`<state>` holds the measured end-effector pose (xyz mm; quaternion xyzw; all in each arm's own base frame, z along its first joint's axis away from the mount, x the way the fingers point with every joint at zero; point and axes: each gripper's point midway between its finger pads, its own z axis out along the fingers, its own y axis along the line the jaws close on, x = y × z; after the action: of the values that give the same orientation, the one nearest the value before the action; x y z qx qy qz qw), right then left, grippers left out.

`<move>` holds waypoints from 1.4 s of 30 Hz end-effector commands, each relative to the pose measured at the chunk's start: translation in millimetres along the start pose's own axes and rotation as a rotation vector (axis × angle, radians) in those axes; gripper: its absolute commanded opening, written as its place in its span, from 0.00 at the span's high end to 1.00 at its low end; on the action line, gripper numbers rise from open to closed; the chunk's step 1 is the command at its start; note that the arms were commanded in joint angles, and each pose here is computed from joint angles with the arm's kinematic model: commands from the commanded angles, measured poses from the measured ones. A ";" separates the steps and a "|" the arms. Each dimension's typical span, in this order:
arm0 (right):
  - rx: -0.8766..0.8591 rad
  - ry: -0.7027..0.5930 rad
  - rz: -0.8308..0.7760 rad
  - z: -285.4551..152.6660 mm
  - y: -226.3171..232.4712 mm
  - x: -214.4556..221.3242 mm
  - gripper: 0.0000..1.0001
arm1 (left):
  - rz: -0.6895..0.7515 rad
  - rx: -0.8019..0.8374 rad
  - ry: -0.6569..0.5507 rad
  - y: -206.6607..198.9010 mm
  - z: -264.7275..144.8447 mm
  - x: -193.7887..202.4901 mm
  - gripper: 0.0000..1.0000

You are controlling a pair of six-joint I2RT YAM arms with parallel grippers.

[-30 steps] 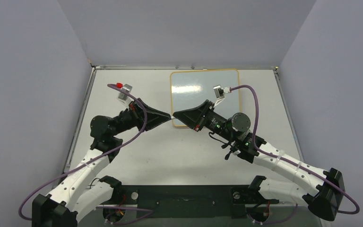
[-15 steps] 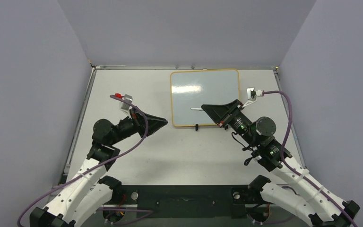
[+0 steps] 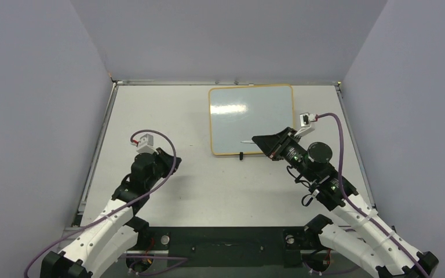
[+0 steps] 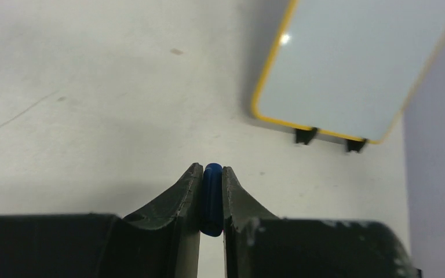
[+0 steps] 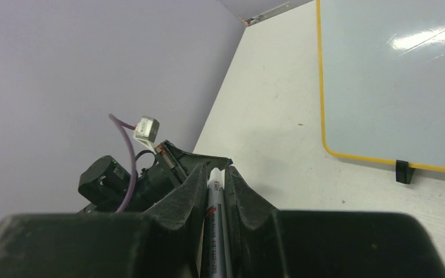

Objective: Write a sentence on the whiteboard
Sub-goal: Open the pen cap from the whiteboard marker, then place the pen cap at the center of the board.

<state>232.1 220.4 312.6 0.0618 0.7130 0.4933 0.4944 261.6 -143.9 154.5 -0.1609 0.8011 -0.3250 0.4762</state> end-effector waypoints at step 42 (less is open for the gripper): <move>0.289 -0.142 -0.173 -75.9 -53.3 -24.0 1.00 | 0.463 0.185 0.128 -147.9 139.5 -110.9 0.50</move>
<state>209.3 144.4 278.6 0.1000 0.7512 0.3535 0.5485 403.7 -204.4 243.6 0.0093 0.8441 -0.2416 0.4787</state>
